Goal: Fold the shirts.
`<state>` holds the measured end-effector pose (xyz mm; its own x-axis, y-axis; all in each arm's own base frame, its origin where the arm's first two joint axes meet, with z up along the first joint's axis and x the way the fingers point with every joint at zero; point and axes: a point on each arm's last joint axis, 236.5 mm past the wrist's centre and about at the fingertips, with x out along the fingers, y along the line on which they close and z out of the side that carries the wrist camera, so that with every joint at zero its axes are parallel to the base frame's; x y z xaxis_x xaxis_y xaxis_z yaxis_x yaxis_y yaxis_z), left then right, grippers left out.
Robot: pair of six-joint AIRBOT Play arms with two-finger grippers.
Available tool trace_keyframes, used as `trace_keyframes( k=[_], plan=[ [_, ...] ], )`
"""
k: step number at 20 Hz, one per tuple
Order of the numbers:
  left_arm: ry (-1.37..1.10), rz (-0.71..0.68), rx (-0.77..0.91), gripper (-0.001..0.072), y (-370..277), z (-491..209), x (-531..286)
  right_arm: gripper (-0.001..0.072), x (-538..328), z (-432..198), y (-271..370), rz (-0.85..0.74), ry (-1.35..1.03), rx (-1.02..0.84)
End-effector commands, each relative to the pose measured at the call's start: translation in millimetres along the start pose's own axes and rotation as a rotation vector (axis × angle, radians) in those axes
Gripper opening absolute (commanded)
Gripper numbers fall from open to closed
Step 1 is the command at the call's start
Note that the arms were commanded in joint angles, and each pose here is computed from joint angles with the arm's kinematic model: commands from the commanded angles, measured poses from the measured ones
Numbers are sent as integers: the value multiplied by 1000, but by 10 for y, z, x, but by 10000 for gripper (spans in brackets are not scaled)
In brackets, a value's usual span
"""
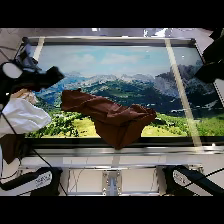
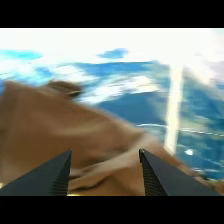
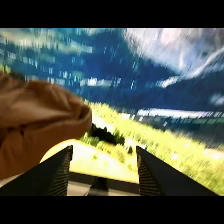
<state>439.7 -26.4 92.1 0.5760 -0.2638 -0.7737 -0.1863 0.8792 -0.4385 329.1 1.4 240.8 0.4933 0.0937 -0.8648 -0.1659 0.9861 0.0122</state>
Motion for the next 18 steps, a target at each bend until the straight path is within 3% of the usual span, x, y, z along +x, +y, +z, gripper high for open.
trace_keyframes(
  k=[1,6,9,10,11,18],
  plan=[
    [67,212,-125,503,994,-415,-195,434,642,-625,265,150,264,70],
    [138,205,-198,503,1222,-1245,91,436,1502,-1577,1040,470,445,270],
    [116,120,-279,503,1046,-1237,169,457,1739,-2027,1472,619,478,466],
    [86,75,-318,503,948,-1156,188,477,1767,-2149,1627,678,503,542],
    [61,39,-347,503,866,-1085,205,545,1793,-2244,1753,725,525,608],
    [28,-53,-404,504,604,-980,241,562,2211,-2597,2057,654,499,706]
  ],
)
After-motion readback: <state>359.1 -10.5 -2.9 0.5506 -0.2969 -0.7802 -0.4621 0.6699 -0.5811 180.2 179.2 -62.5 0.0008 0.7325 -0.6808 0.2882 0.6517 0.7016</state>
